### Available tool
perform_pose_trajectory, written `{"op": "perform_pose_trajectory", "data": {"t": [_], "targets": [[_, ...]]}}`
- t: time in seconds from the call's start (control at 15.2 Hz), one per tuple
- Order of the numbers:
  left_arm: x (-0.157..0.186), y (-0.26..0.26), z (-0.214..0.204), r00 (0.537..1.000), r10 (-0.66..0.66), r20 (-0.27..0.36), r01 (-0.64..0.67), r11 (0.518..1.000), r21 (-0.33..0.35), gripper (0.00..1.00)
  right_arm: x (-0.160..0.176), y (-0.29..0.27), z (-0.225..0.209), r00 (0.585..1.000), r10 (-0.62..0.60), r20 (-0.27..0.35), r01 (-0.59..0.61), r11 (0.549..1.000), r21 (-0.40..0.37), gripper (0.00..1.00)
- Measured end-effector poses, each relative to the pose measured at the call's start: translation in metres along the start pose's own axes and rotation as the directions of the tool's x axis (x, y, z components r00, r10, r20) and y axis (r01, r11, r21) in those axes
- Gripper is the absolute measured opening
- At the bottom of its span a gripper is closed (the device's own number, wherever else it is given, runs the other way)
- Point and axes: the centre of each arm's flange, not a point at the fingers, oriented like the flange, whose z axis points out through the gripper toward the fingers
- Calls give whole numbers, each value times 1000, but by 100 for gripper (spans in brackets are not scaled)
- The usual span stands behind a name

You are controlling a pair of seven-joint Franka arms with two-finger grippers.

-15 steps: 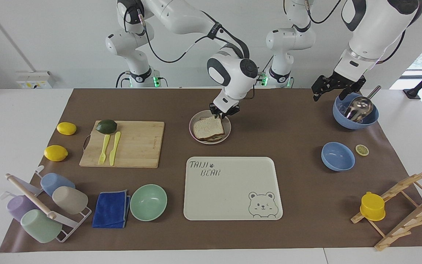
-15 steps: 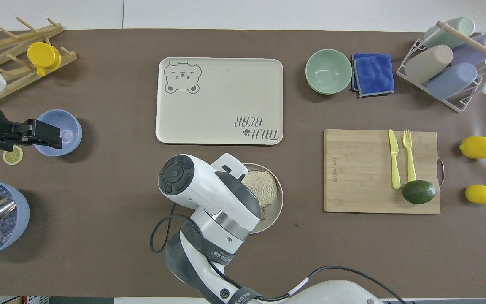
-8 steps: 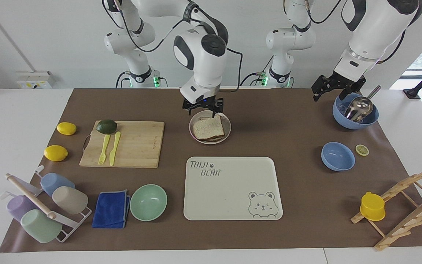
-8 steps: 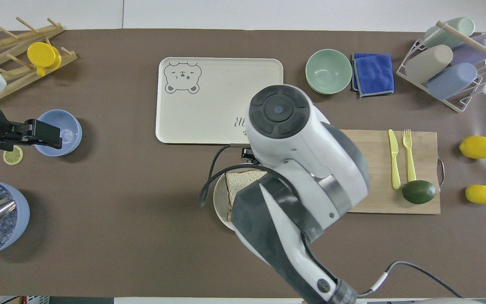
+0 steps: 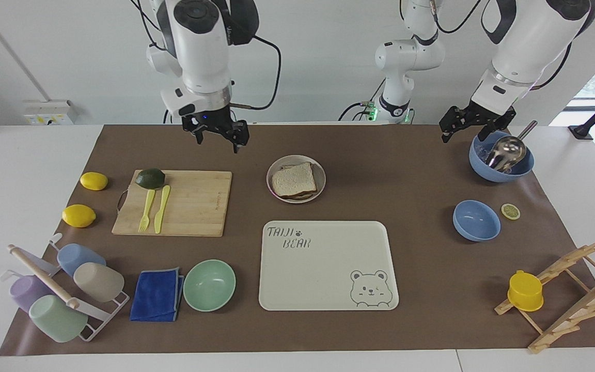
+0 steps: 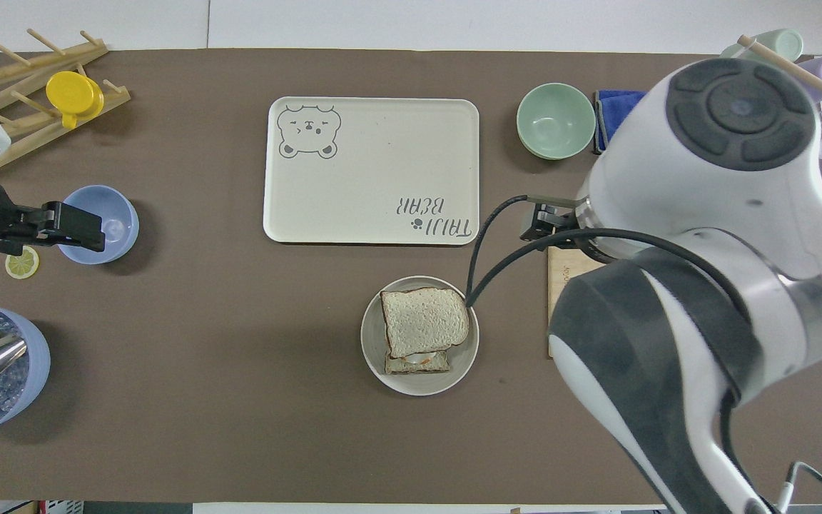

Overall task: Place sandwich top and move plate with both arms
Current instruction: 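Release the bread and withdraw the right gripper while the left gripper reaches, then move the left gripper to the rim of the white plate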

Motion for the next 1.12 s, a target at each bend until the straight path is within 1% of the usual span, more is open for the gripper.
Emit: {"op": "perform_pose_trajectory", "data": {"t": [0.2, 0.33, 0.46, 0.59, 0.79, 0.92, 1.12], "targets": [[-1, 2, 5, 1000, 1, 5, -1, 1000, 2, 100, 35, 93, 5, 996, -76, 39, 76, 997, 7, 100], [-1, 8, 11, 1000, -8, -9, 8, 1000, 2, 100, 49, 133, 12, 993, -105, 57, 104, 994, 15, 100], [-6, 30, 26, 1000, -3, -13, 3, 1000, 1, 100, 52, 143, 15, 992, -109, 63, 109, 994, 17, 100], [-14, 72, 49, 1000, -13, -4, 13, 1000, -8, 100, 53, 146, 16, 992, -105, 64, 104, 994, 18, 100], [-26, 129, 92, 1000, -8, -6, 7, 999, -39, 100, 56, 165, 15, 991, -110, 74, 109, 994, 23, 100], [-34, 153, 120, 1000, 15, -13, -16, 999, -48, 100, 58, 174, 15, 990, -121, 74, 119, 992, 29, 100], [-45, 181, 161, 999, 48, -8, -49, 998, -47, 100, 58, 173, 14, 989, -125, 73, 123, 992, 31, 100]]}}
